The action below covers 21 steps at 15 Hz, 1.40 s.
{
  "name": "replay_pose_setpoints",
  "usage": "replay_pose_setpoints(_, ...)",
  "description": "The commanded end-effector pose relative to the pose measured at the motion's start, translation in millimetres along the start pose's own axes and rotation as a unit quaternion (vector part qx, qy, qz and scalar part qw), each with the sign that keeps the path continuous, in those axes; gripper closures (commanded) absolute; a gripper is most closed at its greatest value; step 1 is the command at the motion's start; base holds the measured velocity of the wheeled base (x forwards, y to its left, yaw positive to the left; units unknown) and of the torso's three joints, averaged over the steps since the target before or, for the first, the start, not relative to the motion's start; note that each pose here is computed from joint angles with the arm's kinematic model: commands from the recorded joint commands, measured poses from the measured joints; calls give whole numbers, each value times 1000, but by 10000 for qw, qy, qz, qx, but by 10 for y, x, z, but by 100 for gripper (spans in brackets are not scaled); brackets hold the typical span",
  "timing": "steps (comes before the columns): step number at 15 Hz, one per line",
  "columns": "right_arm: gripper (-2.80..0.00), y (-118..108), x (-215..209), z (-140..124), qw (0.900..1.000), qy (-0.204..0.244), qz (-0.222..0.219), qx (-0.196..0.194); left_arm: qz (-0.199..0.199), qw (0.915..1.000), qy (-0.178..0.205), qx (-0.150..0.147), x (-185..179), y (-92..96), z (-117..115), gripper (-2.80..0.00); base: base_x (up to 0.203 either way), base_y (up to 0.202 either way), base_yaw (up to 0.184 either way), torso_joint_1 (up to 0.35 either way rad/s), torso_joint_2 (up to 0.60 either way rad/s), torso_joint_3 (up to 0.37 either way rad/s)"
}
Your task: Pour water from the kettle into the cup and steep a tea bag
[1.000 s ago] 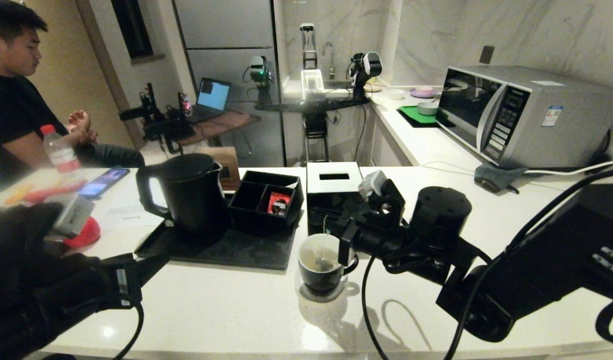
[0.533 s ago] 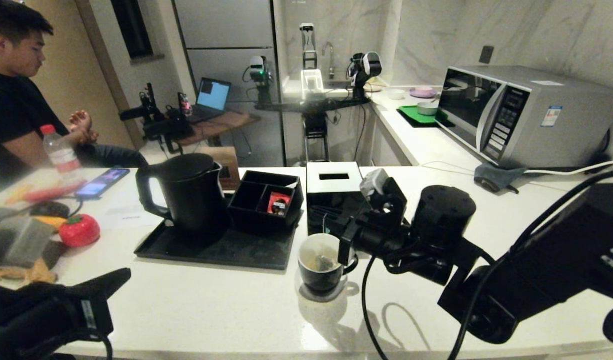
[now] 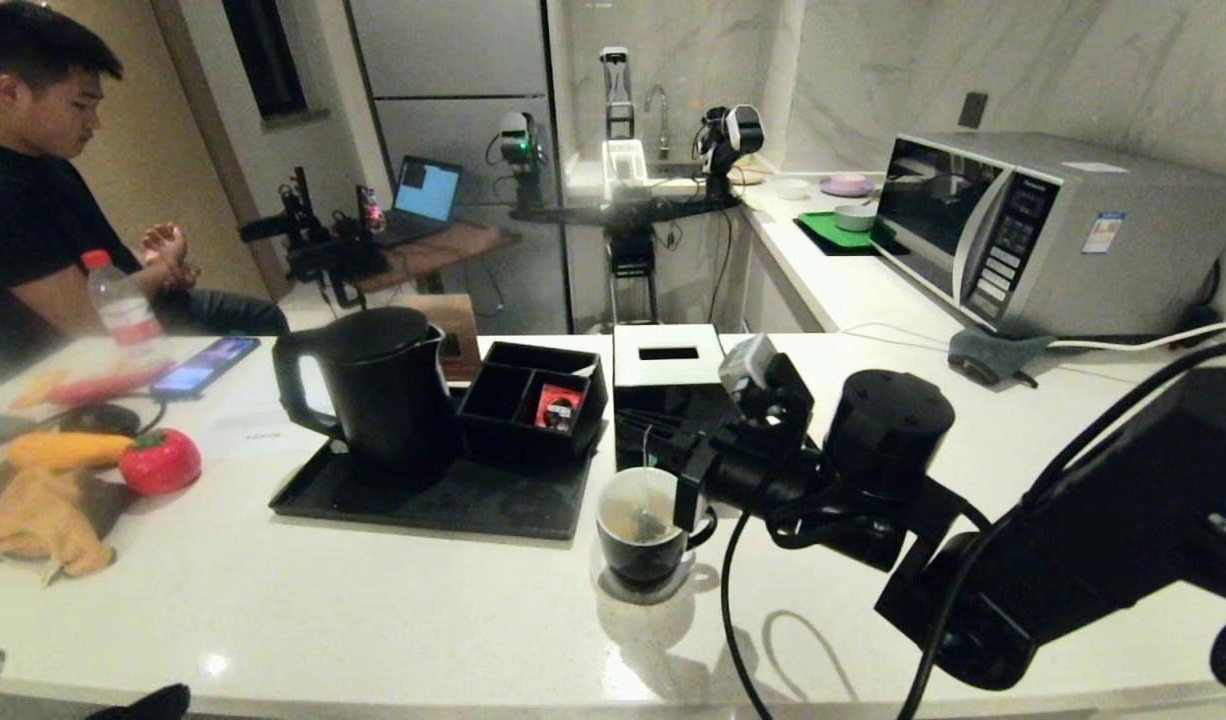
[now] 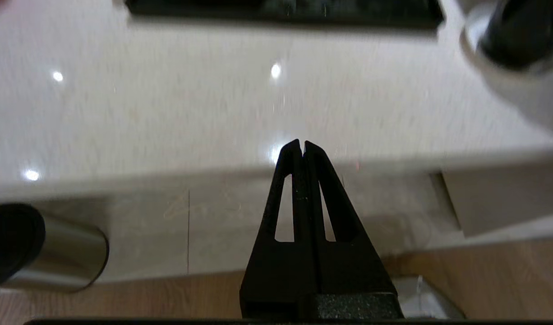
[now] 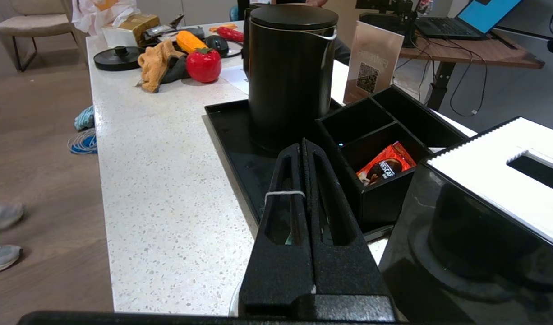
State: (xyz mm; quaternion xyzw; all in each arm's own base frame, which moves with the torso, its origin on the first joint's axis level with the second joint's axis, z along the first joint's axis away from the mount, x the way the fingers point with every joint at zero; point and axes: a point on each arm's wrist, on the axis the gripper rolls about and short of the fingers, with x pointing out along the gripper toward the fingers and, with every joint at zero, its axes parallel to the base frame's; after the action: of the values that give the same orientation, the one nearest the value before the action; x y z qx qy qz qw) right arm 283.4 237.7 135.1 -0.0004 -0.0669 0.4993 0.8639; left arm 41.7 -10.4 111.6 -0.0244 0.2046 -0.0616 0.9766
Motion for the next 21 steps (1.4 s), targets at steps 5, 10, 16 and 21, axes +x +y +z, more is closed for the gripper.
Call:
replay_pose_setpoints(5, 0, -2, 17, -55, 10000, 37, 15, 13, -1397, 9887, -404, -355, -304, 70, -418, 0, 0, 0, 0, 0, 0, 0)
replay_pose_setpoints(10, 0, -1, 22, -182, 9998, 207, 27, 80, -1492, 9865, -383, -563, -300, 68, -429, 0, 0, 0, 0, 0, 0, 0)
replay_pose_setpoints(16, 0, -21, 61, -213, 9997, 209, 27, 86, -1484, 9867, -383, -551, -299, 68, -428, 0, 0, 0, 0, 0, 0, 0)
replay_pose_setpoints(21, 0, -71, 124, 203, 9997, -228, -1, -81, -1492, 9863, -380, -586, -300, 68, -429, 0, 0, 0, 0, 0, 0, 0)
